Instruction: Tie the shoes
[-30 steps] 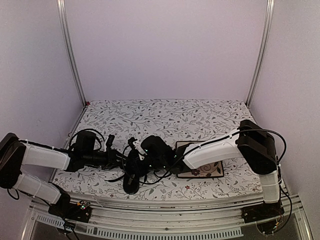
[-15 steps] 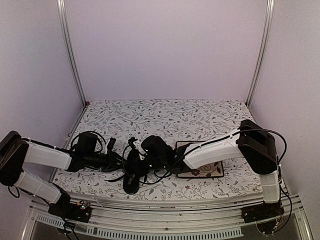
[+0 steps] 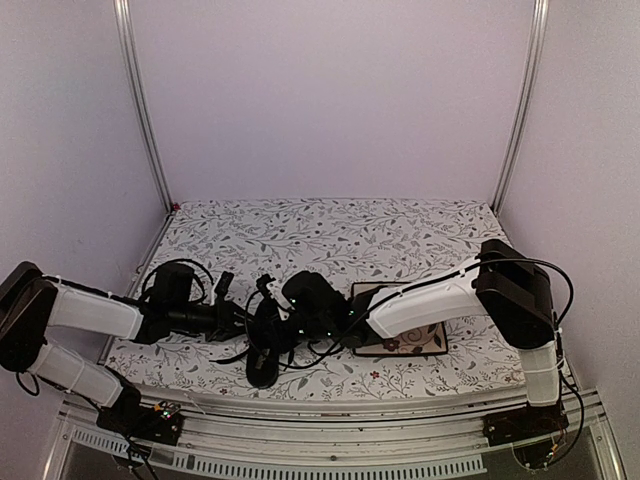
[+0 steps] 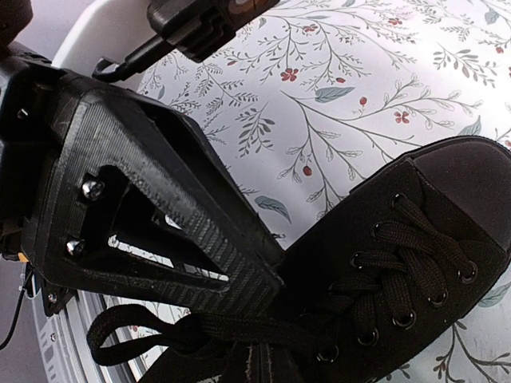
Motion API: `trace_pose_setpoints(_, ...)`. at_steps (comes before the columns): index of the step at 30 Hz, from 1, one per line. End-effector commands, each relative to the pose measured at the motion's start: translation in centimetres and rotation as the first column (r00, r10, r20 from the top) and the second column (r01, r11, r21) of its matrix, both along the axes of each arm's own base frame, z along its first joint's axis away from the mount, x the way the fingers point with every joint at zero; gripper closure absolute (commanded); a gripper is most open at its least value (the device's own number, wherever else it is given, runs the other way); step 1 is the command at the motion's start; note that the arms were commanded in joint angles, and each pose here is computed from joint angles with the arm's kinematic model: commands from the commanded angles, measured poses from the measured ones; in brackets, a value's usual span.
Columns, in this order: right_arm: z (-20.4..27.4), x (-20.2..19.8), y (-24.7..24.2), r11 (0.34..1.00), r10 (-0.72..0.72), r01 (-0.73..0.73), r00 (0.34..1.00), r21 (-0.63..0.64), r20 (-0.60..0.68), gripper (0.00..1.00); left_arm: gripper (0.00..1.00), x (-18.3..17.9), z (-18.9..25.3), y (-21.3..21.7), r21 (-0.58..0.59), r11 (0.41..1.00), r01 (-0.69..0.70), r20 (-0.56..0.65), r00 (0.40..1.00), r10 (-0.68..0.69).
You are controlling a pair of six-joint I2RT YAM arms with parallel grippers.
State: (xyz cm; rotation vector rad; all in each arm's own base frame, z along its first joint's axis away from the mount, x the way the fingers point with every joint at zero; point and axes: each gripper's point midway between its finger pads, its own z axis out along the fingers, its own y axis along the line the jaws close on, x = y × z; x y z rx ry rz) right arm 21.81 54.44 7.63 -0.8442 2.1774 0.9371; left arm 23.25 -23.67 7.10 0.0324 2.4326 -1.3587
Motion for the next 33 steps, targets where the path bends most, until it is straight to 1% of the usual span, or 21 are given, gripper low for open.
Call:
trace_pose_setpoints(1,0.9,0.3,-0.5,1.000,-0.022,0.022,1.000,0.002,0.011,0.98,0.74,-0.4,0.3,-0.5,-0.029,0.999,0.030,0.012,0.999,-0.030)
trace_pose_setpoints(8,0.9,0.3,-0.5,1.000,-0.025,0.025,1.000,0.001,0.012,0.98,0.75,-1.4,-0.4,-0.8,-0.035,0.997,0.067,-0.012,0.998,-0.068)
trace_pose_setpoints(16,0.9,0.3,-0.5,1.000,-0.025,0.025,1.000,0.001,0.011,0.98,0.80,-1.8,-0.2,-1.7,-0.068,0.993,0.099,-0.015,0.995,-0.100)
trace_pose_setpoints(20,0.8,0.3,-0.5,1.000,-0.026,0.026,1.000,-0.001,0.012,0.98,0.87,-2.1,-0.1,-2.1,-0.087,0.989,0.117,-0.017,0.993,-0.119)
trace_pose_setpoints(22,0.9,0.3,-0.5,1.000,-0.027,0.027,1.000,0.000,0.013,0.98,0.93,-2.2,-0.2,-2.3,-0.090,0.988,0.124,-0.022,0.992,-0.126)
trace_pose_setpoints(25,1.0,0.4,-0.5,1.000,-0.030,0.030,0.999,0.001,0.015,0.98,1.00,-2.4,-0.3,-2.3,-0.088,0.988,0.124,-0.028,0.991,-0.127)
trace_pose_setpoints(33,1.5,0.5,-1.0,0.999,-0.046,0.046,0.999,0.003,0.027,0.98,1.00,-2.2,-1.0,-1.6,-0.046,0.996,0.077,-0.045,0.996,-0.079)
